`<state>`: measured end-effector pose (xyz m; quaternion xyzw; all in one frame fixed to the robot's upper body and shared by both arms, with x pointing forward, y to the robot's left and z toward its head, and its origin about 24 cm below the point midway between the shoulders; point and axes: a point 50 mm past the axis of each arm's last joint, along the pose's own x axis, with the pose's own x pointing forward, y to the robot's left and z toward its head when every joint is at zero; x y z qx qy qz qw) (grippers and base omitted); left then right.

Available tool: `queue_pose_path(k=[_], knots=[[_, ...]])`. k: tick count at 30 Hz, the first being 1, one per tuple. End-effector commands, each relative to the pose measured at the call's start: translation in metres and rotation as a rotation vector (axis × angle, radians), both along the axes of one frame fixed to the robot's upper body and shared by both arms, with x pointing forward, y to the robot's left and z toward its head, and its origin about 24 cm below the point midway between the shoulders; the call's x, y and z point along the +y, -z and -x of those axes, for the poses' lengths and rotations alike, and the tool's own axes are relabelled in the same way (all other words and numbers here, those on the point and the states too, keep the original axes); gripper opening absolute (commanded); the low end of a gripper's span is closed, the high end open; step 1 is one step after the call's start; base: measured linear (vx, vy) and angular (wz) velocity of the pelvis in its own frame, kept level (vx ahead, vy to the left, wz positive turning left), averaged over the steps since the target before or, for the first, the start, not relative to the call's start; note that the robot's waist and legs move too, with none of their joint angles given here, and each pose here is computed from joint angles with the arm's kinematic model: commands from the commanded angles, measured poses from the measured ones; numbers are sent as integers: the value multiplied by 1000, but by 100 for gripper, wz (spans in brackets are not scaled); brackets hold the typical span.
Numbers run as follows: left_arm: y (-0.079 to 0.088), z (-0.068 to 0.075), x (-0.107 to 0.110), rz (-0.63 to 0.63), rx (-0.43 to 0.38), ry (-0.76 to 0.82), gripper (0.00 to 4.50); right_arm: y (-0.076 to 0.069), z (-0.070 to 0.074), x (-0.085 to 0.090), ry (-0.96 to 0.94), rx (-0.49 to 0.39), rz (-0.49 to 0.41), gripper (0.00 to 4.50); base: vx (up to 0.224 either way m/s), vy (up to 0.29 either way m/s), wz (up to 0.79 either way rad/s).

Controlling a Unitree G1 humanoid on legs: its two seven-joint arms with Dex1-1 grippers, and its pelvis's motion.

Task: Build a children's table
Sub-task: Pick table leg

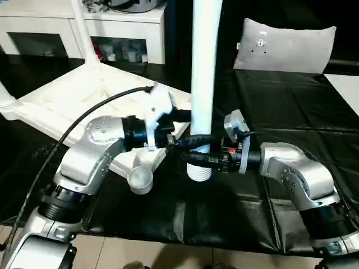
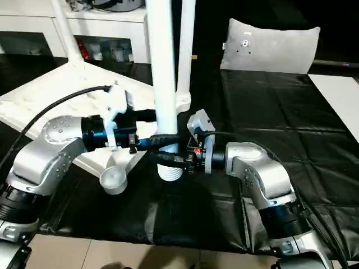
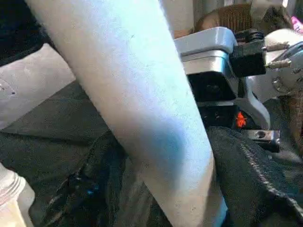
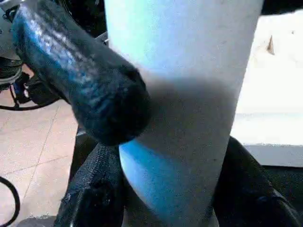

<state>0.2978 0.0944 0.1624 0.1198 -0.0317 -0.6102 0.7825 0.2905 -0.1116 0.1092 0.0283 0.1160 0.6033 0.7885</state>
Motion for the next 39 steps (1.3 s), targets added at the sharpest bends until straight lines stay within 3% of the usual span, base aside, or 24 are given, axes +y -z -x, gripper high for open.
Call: queue_pose_path(k=[1,4,11,16,21,27,28,30,31,33,39], knots=[[5,-3,5,-64,-27,-26,262,-5,0,2,-18,-24,-19,193,0,0,0],[8,-2,2,-10,32,-15,240,-5,0,3,-18,-26,-20,193,0,0,0],[11,6,-7,281,351,45,216,-3,2,5,-25,-25,-23,193,0,0,0],[11,4,-10,368,450,15,199,-3,2,5,-25,-26,-23,193,0,0,0],[9,-6,-9,395,500,-96,199,-4,0,4,-3,-45,-10,193,0,0,0],[3,-12,-8,416,500,-167,199,-6,-6,5,47,-41,-26,193,0,0,0],[3,-15,-7,418,497,-192,199,-7,-9,5,76,-37,-39,228,0,0,0],[2,-18,-5,416,488,-223,199,-8,-13,4,115,-26,-59,228,0,0,0],[1,-20,-3,420,493,-241,199,-9,-13,3,120,-25,-61,253,0,0,0],[1,-22,-1,412,489,-265,199,-9,-14,2,125,-30,-59,253,0,0,0],[1,-25,2,379,446,-302,195,-12,-19,-8,211,-45,-80,312,0,0,0]])
